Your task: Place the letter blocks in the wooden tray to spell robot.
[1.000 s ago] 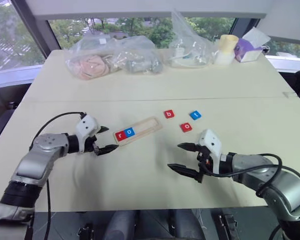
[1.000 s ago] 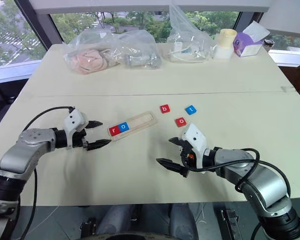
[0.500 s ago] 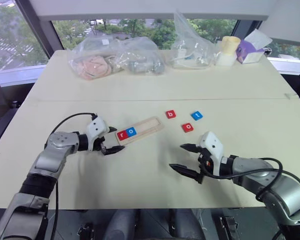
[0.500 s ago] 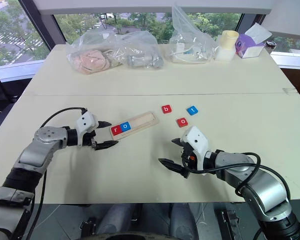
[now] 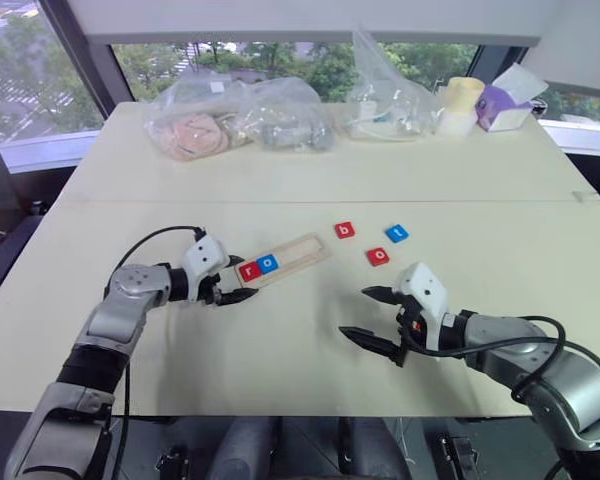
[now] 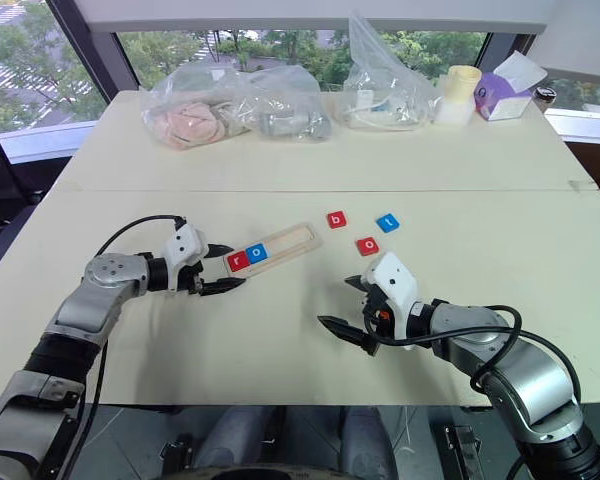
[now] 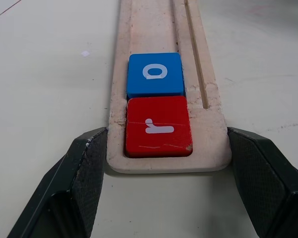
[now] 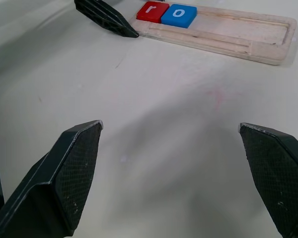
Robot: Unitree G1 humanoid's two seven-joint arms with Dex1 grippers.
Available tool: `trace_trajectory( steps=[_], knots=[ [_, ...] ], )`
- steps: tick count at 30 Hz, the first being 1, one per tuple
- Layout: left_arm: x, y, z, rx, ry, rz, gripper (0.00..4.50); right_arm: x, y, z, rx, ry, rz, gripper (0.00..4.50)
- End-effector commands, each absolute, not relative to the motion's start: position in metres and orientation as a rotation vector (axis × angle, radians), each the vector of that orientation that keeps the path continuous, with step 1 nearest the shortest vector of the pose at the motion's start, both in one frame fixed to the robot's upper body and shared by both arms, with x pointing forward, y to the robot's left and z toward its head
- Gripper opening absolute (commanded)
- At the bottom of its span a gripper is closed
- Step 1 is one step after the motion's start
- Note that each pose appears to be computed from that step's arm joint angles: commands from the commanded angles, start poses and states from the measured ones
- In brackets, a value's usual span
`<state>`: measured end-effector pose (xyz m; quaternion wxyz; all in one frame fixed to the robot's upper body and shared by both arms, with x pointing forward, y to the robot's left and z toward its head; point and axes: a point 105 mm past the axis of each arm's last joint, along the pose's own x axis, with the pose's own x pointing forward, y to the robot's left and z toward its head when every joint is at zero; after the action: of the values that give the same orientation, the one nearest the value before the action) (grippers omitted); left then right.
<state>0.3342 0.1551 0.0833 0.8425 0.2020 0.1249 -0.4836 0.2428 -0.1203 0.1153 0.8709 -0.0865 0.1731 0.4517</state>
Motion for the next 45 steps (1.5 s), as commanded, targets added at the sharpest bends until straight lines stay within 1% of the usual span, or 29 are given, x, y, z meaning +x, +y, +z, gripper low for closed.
trace_trajectory(
  steps=[1, 7, 10, 13, 19, 23, 26, 28, 29, 30, 32, 34, 36, 40, 43, 45],
  knots=[
    [0.328, 0.154, 0.066, 0.434, 0.34, -1.041, 3.13, 0.246, -0.123, 0.129, -0.196, 0.308, 0.925, 4.5],
    [0.321, 0.14, 0.087, 0.474, 0.278, -1.216, 3.13, 0.256, -0.145, 0.143, -0.162, 0.27, 0.845, 4.5],
    [0.313, 0.134, 0.092, 0.491, 0.296, -1.342, 3.13, 0.269, -0.163, 0.148, -0.19, 0.226, 0.734, 4.5],
    [0.308, 0.13, 0.092, 0.524, 0.312, -1.435, 3.13, 0.268, -0.167, 0.145, -0.193, 0.234, 0.724, 4.5],
    [0.314, 0.128, 0.088, 0.594, 0.311, -1.481, 3.13, 0.259, -0.167, 0.139, -0.191, 0.257, 0.732, 4.5],
    [0.322, 0.125, 0.086, 0.598, 0.309, -1.475, 3.13, 0.257, -0.169, 0.138, -0.192, 0.262, 0.718, 4.5],
    [0.322, 0.125, 0.085, 0.59, 0.313, -1.48, 3.13, 0.254, -0.167, 0.137, -0.182, 0.275, 0.727, 4.5],
    [0.321, 0.124, 0.083, 0.559, 0.327, -1.493, 4.17, 0.253, -0.167, 0.135, -0.189, 0.279, 0.725, 4.5],
    [0.319, 0.124, 0.084, 0.535, 0.331, -1.503, 4.48, 0.255, -0.168, 0.134, -0.195, 0.278, 0.717, 4.5],
    [0.318, 0.124, 0.085, 0.519, 0.333, -1.509, 4.48, 0.256, -0.169, 0.134, -0.198, 0.277, 0.711, 4.5],
    [0.328, 0.124, 0.088, 0.552, 0.282, -1.434, 4.48, 0.257, -0.17, 0.135, -0.193, 0.276, 0.707, 4.5],
    [0.329, 0.13, 0.095, 0.556, 0.274, -1.414, 4.48, 0.258, -0.17, 0.136, -0.188, 0.274, 0.707, 4.5],
    [0.326, 0.14, 0.104, 0.546, 0.283, -1.407, 4.48, 0.263, -0.17, 0.142, -0.167, 0.244, 0.695, 4.5],
    [0.313, 0.164, 0.121, 0.516, 0.363, -1.394, 4.48, 0.285, -0.166, 0.153, -0.115, 0.199, 0.628, 4.5],
    [0.31, 0.181, 0.135, 0.499, 0.385, -1.334, 4.48, 0.307, -0.163, 0.153, -0.134, 0.219, 0.558, 4.5],
    [0.311, 0.191, 0.156, 0.438, 0.363, -1.266, 4.48, 0.336, -0.153, 0.158, -0.109, 0.212, 0.499, 4.5]
  ],
)
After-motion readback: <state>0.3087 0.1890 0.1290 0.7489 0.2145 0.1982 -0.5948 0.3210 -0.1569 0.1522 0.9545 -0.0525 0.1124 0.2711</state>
